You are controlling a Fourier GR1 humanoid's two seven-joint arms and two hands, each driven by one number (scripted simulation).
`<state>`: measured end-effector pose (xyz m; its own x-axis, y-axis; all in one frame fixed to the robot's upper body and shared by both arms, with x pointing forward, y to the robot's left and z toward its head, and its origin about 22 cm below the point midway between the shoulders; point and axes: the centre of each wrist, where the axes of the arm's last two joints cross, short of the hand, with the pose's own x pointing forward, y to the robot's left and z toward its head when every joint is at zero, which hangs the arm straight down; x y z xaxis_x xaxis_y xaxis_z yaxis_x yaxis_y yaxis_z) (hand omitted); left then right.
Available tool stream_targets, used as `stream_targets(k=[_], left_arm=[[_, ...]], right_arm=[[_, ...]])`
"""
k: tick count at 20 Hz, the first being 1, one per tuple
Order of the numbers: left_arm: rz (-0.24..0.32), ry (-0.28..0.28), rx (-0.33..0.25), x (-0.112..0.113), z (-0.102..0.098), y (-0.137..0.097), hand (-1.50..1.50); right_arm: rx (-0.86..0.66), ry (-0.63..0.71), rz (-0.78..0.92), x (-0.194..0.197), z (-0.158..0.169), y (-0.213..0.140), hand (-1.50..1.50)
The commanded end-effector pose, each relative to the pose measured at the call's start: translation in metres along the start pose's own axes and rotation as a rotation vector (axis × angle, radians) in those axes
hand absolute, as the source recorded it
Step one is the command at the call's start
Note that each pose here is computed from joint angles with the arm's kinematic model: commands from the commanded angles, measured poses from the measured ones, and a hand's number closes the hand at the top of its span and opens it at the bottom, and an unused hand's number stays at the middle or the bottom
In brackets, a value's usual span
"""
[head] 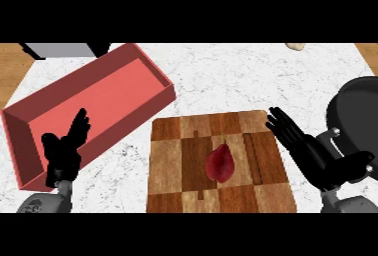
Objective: Pick the pear from the cutting board and place it in the pot
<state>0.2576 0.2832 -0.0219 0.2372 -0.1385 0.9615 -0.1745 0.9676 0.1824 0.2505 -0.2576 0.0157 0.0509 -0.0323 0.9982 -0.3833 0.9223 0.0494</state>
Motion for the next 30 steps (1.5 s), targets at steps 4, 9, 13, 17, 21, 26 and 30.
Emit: stream_targets(k=[4, 9, 13, 17, 21, 26, 30], left_arm=[[0.053, -0.167, 0.058, 0.022, 0.004, -0.003, 0.00], [0.083, -0.233, 0.097, 0.032, 0.009, 0.004, 0.00], [0.123, -0.283, 0.036, 0.036, 0.018, -0.009, 0.00], [0.134, -0.319, -0.009, 0.031, 0.029, -0.030, 0.00], [0.132, -0.341, -0.046, 0.029, 0.038, -0.034, 0.00], [0.140, -0.357, -0.045, 0.035, 0.036, -0.040, 0.00], [0.141, -0.380, -0.074, 0.044, 0.035, -0.041, 0.00]], right_arm=[[-0.269, -0.520, 0.364, 0.078, 0.008, -0.019, 1.50], [-0.867, -0.376, 0.632, 0.060, 0.059, -0.077, -1.50], [-0.887, -0.651, 0.687, 0.055, 0.059, -0.006, -1.50], [-0.935, -0.755, 0.728, 0.043, 0.071, 0.053, -1.50], [-0.913, -0.548, 0.830, 0.012, 0.104, 0.087, -1.50], [-0.792, -0.196, 0.934, -0.023, 0.146, 0.112, -1.50], [-0.748, 0.033, 0.996, -0.030, 0.165, 0.125, -1.50]])
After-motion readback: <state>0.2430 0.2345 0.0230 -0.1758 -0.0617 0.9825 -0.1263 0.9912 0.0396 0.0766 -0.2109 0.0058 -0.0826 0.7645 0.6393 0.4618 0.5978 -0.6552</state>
